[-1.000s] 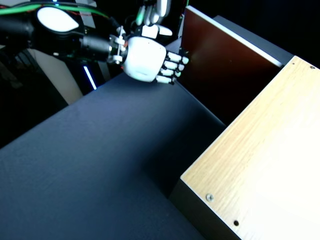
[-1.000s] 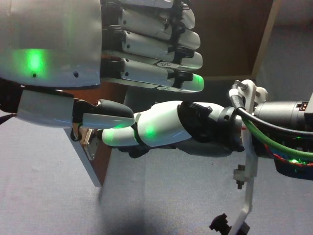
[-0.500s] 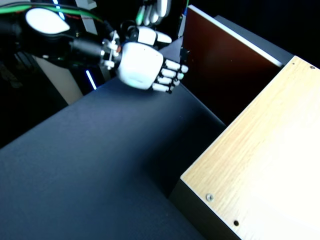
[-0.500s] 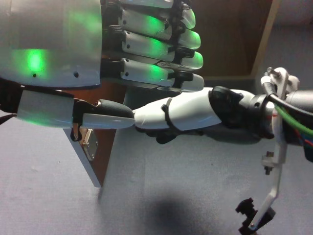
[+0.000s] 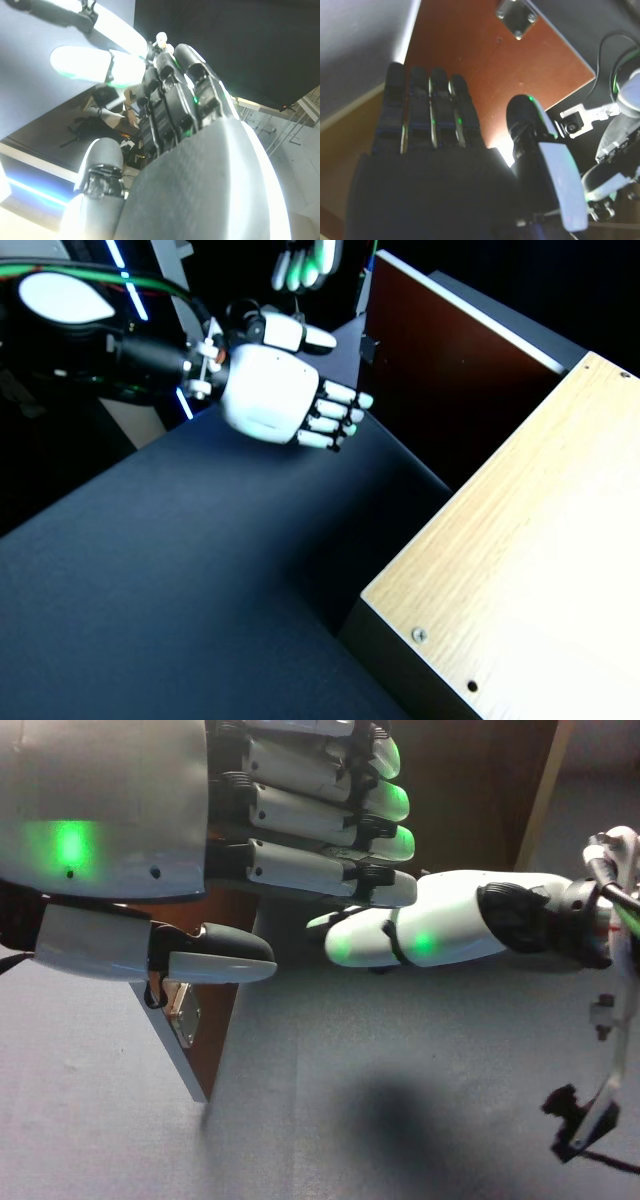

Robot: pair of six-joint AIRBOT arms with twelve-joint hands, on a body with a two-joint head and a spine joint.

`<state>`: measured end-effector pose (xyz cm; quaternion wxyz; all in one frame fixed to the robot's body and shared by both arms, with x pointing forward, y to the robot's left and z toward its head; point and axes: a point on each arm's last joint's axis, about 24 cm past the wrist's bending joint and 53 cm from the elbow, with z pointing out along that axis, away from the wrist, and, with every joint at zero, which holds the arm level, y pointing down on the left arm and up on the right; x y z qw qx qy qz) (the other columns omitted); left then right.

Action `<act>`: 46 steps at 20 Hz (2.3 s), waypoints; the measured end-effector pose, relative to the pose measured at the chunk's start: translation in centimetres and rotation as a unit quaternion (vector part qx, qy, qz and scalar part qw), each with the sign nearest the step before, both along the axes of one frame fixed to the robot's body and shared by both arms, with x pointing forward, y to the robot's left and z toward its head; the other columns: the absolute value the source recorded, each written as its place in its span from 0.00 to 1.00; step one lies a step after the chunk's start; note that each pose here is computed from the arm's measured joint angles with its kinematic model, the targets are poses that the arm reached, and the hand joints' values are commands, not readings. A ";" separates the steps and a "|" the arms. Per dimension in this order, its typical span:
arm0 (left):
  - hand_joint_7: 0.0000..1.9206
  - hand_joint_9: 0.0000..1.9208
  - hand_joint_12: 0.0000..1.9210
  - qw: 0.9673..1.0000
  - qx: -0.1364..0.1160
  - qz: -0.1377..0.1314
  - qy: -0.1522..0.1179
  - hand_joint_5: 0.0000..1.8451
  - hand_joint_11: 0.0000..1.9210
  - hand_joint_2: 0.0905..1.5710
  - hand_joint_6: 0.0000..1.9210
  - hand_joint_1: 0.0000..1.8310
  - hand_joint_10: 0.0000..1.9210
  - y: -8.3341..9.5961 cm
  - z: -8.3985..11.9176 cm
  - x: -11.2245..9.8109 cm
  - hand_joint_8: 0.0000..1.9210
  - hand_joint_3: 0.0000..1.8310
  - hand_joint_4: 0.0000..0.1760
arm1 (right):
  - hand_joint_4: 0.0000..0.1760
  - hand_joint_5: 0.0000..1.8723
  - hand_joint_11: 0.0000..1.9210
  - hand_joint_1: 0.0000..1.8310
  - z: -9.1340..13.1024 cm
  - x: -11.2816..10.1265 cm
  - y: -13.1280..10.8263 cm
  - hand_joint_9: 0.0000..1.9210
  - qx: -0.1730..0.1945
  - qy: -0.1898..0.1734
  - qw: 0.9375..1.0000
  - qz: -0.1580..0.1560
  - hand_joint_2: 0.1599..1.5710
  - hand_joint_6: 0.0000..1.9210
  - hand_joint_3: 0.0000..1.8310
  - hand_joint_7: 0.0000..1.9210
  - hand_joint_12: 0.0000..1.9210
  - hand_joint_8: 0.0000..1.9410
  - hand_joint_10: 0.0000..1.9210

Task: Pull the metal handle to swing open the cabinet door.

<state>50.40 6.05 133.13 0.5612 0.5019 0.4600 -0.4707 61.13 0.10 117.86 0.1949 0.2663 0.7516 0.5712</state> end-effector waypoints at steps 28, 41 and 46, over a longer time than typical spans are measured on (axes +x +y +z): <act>0.23 0.21 0.39 1.000 0.000 0.000 0.000 0.22 0.05 1.00 0.00 0.00 0.00 0.0 0.0 0.0 0.00 0.04 0.00 | 0.00 0.13 0.00 0.00 1.6 -0.9 -5.2 0.12 -0.018 -0.002 0.990 0.139 1.00 0.00 0.01 0.13 0.35 0.00 0.00; 0.23 0.22 0.40 1.000 0.000 0.000 0.000 0.21 0.04 1.00 0.00 0.00 0.00 0.0 0.0 0.0 0.00 0.04 0.00 | 0.00 0.13 0.00 0.00 5.1 -3.7 -6.8 0.11 -0.016 -0.096 0.974 0.206 1.00 0.00 0.01 0.12 0.35 0.00 0.00; 0.23 0.22 0.40 1.000 0.000 0.000 0.000 0.22 0.04 1.00 0.00 0.00 0.00 0.0 0.0 0.0 0.00 0.04 0.00 | 0.00 0.12 0.00 0.00 5.6 -4.4 -7.2 0.12 -0.056 -0.177 0.960 0.208 1.00 0.00 0.01 0.12 0.36 0.00 0.00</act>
